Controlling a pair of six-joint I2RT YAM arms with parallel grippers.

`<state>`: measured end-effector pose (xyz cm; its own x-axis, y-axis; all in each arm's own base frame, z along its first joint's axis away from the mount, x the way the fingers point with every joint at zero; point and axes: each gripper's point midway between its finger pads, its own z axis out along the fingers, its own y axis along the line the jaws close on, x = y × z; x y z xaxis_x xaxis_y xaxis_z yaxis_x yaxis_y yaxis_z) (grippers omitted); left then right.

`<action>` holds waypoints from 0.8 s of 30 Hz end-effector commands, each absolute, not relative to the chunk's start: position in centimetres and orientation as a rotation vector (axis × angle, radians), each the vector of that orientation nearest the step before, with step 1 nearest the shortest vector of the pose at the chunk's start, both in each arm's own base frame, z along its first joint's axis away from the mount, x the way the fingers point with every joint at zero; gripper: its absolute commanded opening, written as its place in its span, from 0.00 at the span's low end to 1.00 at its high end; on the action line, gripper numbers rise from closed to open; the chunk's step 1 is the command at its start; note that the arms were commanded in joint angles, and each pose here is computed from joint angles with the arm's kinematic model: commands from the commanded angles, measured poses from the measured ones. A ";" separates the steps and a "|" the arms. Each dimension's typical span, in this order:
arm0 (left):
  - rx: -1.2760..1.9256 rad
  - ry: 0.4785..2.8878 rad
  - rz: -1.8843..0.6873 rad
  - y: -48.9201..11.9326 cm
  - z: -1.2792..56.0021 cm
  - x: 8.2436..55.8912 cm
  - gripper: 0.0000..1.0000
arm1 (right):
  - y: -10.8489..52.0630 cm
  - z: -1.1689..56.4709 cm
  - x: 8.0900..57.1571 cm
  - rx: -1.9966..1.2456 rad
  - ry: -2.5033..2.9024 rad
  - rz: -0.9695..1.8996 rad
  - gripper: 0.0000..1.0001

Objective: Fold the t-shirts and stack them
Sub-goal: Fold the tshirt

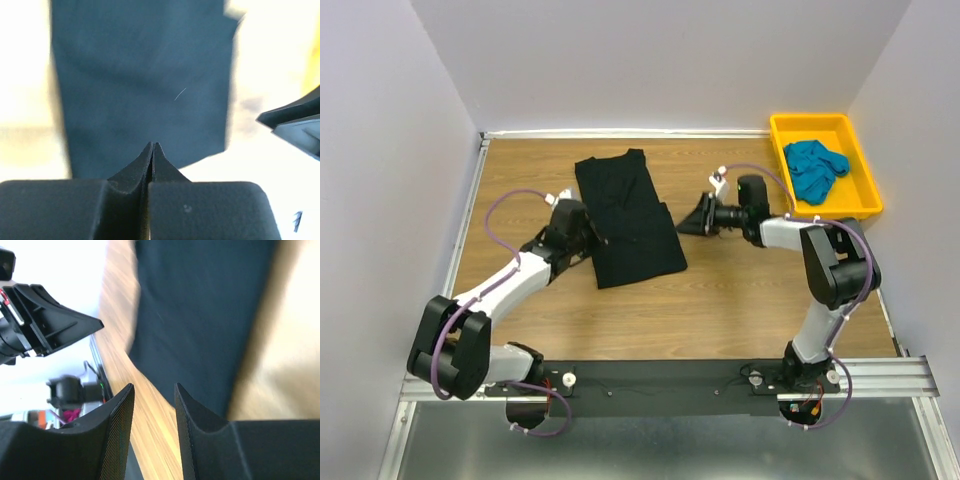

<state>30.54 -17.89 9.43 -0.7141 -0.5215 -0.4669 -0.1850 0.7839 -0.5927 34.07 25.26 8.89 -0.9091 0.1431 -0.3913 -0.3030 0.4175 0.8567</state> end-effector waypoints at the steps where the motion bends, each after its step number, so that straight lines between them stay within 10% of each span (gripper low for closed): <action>1: -0.450 2.265 -0.577 -16.2 11.2 34.8 0.05 | 26.9 11.7 38.7 -0.153 2.179 1.505 0.45; 24: -0.489 2.427 -0.523 -12.2 2.5 42.9 0.00 | 29.1 0.0 48.8 0.155 2.303 1.439 0.46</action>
<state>43.26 -12.67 3.13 -0.7340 -0.4787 -0.4817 -0.2245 0.8405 -0.4931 47.90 31.66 3.71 -0.9182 0.2196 -0.3298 -0.2356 0.3665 0.9001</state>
